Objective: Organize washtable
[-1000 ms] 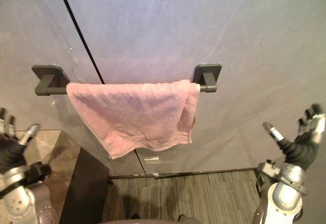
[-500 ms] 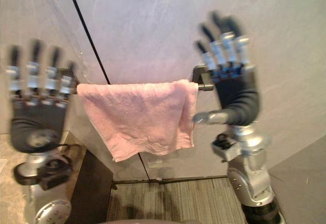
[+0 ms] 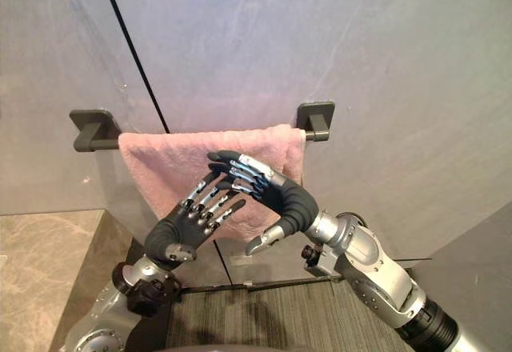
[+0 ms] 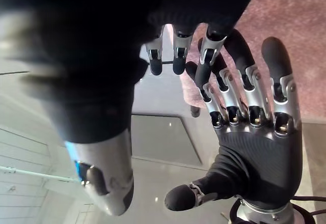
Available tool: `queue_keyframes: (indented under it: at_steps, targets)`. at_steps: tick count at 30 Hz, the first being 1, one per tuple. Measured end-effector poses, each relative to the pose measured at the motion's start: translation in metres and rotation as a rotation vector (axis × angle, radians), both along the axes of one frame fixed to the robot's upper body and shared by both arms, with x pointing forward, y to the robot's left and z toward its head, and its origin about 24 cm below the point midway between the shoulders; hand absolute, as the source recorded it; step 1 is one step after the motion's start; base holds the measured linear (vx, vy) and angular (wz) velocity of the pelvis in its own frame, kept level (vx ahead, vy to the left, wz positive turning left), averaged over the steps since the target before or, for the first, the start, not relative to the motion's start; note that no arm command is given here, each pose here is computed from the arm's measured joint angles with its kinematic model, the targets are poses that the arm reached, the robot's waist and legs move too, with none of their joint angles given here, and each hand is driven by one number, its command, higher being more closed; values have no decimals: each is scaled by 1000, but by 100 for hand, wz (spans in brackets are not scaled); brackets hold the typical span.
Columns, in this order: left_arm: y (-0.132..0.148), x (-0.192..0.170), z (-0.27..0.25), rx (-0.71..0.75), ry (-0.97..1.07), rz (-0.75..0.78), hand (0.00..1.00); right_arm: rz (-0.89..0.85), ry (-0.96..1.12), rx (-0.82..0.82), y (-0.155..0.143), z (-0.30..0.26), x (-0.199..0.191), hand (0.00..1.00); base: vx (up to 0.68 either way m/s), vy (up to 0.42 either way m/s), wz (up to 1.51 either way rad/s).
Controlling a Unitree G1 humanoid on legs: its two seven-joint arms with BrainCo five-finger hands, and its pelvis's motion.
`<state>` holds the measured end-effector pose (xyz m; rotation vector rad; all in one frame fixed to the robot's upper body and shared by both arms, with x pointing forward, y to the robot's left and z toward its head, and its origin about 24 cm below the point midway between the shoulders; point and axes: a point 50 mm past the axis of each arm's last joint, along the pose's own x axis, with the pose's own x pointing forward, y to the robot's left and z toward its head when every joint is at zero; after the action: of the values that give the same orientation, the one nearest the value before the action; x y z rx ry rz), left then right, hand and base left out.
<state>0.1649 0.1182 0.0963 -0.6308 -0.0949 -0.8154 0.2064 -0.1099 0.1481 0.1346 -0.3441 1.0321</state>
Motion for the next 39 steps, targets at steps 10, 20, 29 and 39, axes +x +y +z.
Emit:
queue_keyframes:
  at_steps: [10, 20, 29, 39]
  targets:
    - [5, 1, -29, 100, 108, 15, 0, -42, 87, -93, 7, -36, 7, 0, -29, -16, 0]
    - [6, 17, -53, 163, 135, 196, 0, -236, 150, -112, 13, -73, 14, 0, 2, -8, 5]
    - [30, 43, -46, 224, 59, 465, 0, -441, 167, -140, -2, -83, 28, 0, 6, -17, 3]
    - [52, 47, -59, 346, 87, 656, 0, -559, 203, -51, -12, -84, 29, 0, -27, -11, 0]
